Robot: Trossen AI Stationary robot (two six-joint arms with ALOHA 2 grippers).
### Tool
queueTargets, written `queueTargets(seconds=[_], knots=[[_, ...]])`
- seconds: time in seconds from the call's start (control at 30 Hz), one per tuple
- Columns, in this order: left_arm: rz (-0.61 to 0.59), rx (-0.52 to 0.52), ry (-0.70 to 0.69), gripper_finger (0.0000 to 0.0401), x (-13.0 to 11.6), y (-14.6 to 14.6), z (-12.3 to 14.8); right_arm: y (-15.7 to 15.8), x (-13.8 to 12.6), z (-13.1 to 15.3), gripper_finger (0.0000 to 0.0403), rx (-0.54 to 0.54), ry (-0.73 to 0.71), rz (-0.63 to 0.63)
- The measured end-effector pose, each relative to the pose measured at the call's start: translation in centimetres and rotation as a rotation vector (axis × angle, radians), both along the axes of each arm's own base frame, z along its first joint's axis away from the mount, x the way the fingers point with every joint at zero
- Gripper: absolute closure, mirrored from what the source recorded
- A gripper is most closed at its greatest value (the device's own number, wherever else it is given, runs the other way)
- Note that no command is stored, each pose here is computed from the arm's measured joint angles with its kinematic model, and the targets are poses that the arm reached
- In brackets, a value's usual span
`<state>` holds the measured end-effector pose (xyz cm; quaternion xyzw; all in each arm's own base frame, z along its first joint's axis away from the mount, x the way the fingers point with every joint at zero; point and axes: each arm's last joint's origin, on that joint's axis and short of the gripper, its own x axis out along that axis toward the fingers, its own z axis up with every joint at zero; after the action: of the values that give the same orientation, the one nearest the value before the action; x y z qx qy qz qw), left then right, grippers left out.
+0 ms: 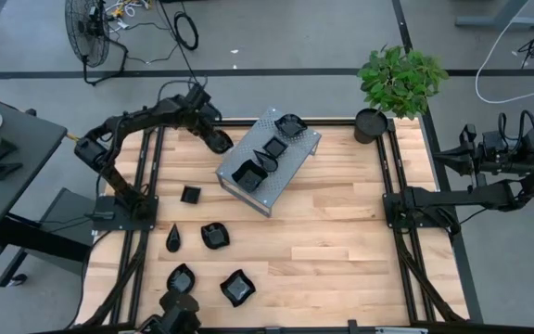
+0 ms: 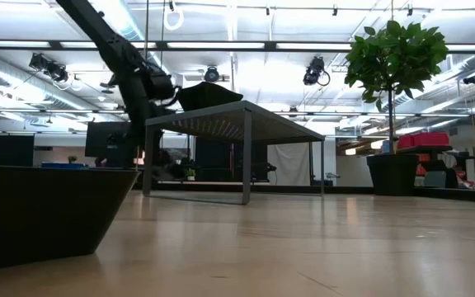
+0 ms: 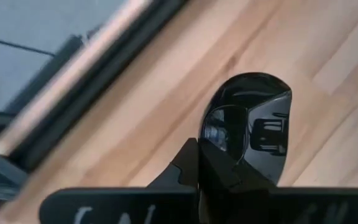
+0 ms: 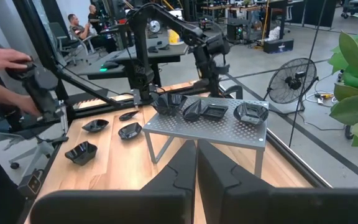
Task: Pick & Place Mini shaped plates
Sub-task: Stack the black leaf shape plate on top of the black leaf shape plate on the shelf
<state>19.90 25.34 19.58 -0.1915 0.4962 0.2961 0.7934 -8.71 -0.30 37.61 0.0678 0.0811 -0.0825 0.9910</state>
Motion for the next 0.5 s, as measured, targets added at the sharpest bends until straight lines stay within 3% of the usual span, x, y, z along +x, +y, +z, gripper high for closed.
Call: queueTargets(seconds=[0.33,0.5], knots=[[0.005,0.186,-0.132,0.04,1.2,1.6,7.5,0.0,0.0,0.0,0.0383,0.0,0.0,0.0],[-0.066,0.275,-0.246,0.0399,2.5,1.9,11.5,0.0,0.0,0.0,0.0383,0.0,0.0,0.0]])
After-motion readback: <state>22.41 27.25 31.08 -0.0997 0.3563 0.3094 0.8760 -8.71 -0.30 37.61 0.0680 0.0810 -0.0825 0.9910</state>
